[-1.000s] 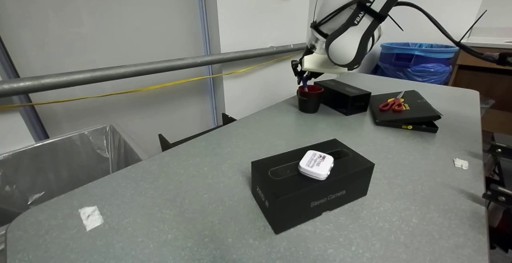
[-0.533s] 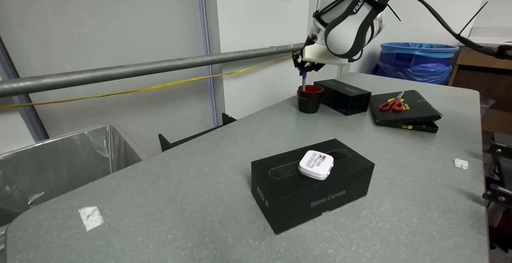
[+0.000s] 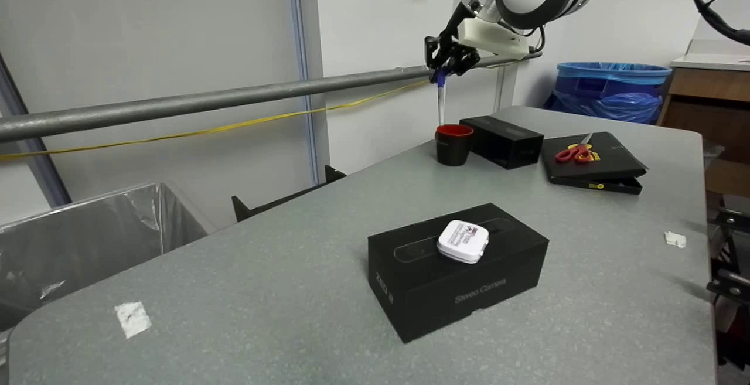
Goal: Take the blue pen out of the red and black mug
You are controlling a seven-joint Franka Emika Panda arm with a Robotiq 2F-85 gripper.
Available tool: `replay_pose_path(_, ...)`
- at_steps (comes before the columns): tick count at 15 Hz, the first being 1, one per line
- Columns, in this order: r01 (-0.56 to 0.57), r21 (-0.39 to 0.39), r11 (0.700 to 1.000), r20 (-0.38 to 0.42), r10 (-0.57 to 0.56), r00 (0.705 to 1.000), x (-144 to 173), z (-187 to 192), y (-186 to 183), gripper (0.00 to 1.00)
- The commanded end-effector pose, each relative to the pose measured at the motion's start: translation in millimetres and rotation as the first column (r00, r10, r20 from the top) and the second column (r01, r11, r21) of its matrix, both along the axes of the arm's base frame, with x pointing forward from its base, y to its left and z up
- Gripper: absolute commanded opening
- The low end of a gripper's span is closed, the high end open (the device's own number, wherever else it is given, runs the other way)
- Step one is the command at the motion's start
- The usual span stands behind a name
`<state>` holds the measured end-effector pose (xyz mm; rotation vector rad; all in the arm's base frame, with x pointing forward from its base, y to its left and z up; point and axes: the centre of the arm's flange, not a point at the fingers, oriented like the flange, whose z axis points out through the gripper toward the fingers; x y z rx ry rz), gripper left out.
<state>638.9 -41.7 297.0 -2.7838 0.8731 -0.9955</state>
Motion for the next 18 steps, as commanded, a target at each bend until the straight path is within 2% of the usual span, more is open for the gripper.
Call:
replay_pose_path(1, -0.141, 0.069, 0.988, -0.114, 0.148, 0.982, -44, -11, 36, 0.02)
replay_pose_path(3, -0.192, 0.07, 0.979, -0.219, 0.203, 0.954, -52, -39, 58, 0.02)
replay_pose_path(5, -0.218, 0.064, 0.974, -0.342, 0.226, 0.912, -57, -65, 69, 0.02)
replay_pose_path(7, -0.213, 0.051, 0.976, -0.454, 0.213, 0.865, -58, -86, 66, 0.02)
replay_pose_path(9, -0.214, 0.034, 0.976, -0.529, 0.199, 0.825, -57, -102, 60, 0.02)
replay_pose_path(12, -0.214, -0.004, 0.977, -0.579, 0.172, 0.797, -52, -116, 52, 0.02)
replay_pose_path(16, -0.222, -0.043, 0.974, -0.58, 0.157, 0.799, -42, -125, 52, 0.02)
replay_pose_path(17, -0.229, -0.05, 0.972, -0.575, 0.159, 0.802, -41, -126, 53, 0.04)
replay_pose_path(18, -0.232, -0.06, 0.971, -0.565, 0.159, 0.81, -40, -125, 54, 0.33)
